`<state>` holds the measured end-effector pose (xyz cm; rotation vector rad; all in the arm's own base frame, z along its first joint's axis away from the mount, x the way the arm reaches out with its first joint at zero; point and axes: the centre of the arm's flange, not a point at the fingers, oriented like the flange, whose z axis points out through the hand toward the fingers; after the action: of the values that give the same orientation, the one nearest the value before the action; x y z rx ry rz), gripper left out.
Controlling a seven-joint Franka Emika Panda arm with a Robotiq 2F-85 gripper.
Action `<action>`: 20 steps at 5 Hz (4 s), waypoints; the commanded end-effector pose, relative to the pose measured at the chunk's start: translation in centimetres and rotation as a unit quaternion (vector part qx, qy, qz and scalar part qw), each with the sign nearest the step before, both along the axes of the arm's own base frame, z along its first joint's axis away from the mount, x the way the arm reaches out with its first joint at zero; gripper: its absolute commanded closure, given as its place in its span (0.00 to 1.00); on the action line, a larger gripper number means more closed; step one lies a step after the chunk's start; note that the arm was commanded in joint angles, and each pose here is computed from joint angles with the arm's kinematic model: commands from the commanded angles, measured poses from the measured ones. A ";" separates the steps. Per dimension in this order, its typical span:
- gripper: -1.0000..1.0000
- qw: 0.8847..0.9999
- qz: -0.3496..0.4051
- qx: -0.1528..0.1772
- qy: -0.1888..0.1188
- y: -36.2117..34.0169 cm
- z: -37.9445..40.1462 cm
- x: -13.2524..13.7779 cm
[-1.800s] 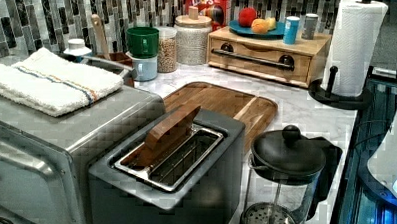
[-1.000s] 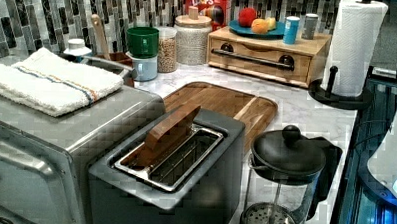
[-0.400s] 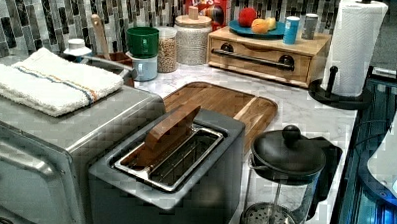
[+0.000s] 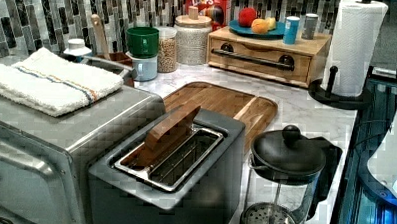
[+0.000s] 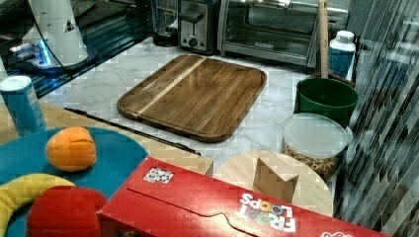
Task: Open the drawer.
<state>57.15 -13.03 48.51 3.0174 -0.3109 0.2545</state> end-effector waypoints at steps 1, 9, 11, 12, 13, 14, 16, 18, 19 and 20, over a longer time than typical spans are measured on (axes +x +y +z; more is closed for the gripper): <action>0.00 0.998 0.044 -0.048 -0.005 -5.7 -3.2 -0.5; 0.00 0.999 0.022 -0.044 0.010 -11.5 -16.2 -4.7; 0.00 0.999 0.008 -0.040 0.017 -12.3 -20.0 -6.7; 0.00 0.999 -0.005 -0.037 0.019 -11.5 -20.9 -7.7; 0.00 0.998 -0.019 -0.049 0.019 -11.8 -22.0 -7.4; 0.00 0.998 -0.019 -0.060 0.021 -12.7 -22.9 -6.7; 0.00 0.998 0.008 -0.040 0.051 -10.1 -21.2 -5.4; 0.00 0.997 0.070 -0.021 0.034 -4.5 -21.7 -3.8; 0.00 0.995 0.089 -0.016 0.028 -1.1 -21.9 -3.4; 0.00 0.994 0.103 -0.002 0.028 2.7 -22.8 -3.4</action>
<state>49.10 -25.31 24.02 2.9731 -0.3323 0.0335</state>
